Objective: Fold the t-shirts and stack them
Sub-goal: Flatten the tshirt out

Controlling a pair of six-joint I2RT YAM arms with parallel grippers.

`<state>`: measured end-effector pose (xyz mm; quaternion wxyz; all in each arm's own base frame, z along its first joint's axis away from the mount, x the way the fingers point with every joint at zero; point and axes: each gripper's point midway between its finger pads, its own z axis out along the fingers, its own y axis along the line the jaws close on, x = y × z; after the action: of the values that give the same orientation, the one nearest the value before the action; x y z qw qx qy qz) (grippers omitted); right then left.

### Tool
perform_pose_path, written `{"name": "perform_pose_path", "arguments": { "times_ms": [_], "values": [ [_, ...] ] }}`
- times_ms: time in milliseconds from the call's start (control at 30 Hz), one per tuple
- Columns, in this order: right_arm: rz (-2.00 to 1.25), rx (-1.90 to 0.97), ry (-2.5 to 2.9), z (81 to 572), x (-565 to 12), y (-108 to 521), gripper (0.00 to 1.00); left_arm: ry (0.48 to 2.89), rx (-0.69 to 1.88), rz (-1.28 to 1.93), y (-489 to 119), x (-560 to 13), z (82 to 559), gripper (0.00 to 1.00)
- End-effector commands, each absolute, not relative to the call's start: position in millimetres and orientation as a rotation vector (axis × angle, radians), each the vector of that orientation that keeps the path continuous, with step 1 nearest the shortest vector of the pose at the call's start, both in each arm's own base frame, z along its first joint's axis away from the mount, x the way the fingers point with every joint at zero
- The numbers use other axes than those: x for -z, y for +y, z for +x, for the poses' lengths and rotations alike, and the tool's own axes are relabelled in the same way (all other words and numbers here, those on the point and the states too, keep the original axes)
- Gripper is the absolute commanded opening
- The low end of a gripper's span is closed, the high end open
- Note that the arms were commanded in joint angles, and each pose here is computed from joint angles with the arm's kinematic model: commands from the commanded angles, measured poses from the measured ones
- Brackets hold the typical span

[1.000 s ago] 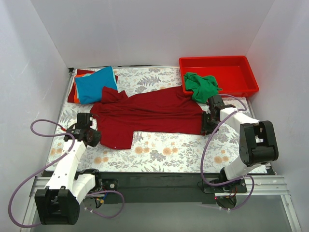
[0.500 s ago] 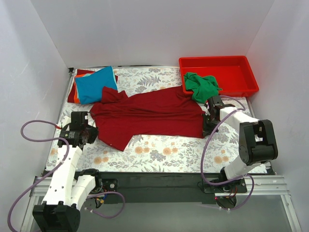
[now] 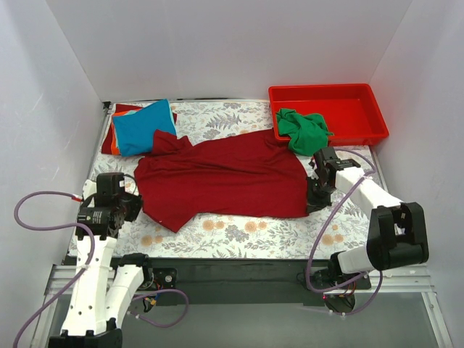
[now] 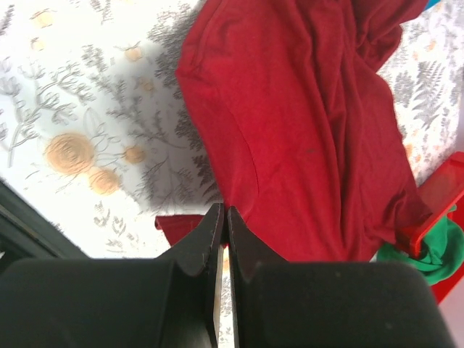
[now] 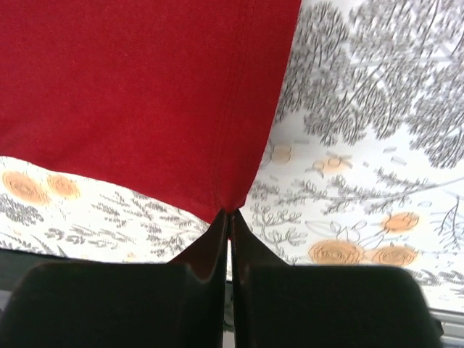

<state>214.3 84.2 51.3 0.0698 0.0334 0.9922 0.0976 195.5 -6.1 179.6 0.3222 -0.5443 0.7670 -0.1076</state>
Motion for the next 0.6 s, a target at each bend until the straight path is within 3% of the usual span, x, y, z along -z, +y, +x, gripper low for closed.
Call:
{"name": "perform_pose_path", "arguments": {
  "times_ms": [0,567],
  "values": [
    [0.132,-0.307,3.029,189.3,-60.4,86.4,0.01,2.017,0.235,-1.454,-1.4,-184.8,174.2,0.0],
    [0.119,-0.255,3.111,144.4,-65.1,84.3,0.01,1.985,0.209,-1.427,5.7,-210.5,140.4,0.0]
  ]
}}
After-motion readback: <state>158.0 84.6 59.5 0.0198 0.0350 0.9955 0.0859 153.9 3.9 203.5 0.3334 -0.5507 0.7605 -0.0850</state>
